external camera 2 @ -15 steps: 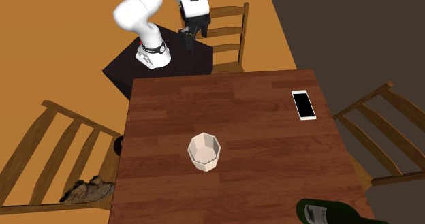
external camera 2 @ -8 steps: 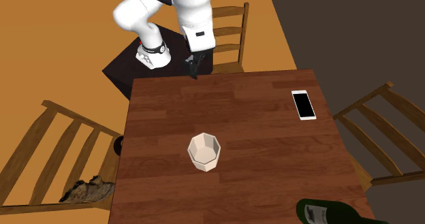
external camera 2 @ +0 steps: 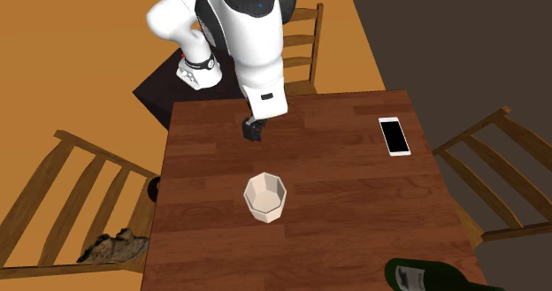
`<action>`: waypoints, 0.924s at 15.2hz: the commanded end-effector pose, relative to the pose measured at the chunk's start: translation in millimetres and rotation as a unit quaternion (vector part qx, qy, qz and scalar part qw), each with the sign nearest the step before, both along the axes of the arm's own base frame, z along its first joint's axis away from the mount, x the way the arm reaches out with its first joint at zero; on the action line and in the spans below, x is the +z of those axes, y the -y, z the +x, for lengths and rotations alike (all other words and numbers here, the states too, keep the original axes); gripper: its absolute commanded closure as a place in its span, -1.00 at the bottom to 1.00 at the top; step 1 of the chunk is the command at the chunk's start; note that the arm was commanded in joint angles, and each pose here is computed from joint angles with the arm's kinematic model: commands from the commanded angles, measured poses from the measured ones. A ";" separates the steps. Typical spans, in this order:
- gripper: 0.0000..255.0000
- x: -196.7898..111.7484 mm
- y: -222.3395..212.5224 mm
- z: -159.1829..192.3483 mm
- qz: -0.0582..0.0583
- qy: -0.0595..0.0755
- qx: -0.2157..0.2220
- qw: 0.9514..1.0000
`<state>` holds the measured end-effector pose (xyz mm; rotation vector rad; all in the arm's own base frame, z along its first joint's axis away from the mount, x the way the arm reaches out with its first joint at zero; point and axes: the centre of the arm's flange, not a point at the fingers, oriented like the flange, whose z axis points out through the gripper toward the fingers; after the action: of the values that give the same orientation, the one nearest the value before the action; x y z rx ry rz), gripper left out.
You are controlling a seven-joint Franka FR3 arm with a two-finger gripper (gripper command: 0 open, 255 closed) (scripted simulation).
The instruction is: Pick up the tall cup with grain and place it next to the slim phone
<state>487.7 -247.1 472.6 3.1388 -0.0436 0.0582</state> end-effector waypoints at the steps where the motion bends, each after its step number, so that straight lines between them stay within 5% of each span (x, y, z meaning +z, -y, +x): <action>1: -1.00 -8.0 18.6 17.4 -0.001 0.000 0.001 1.000; 9: -1.00 -38.2 96.8 79.5 -0.001 0.002 0.000 1.000; 14: -1.00 -64.5 96.9 80.6 -0.001 0.002 0.000 1.000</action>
<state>568.7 -344.5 413.8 3.1361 -0.0442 0.0627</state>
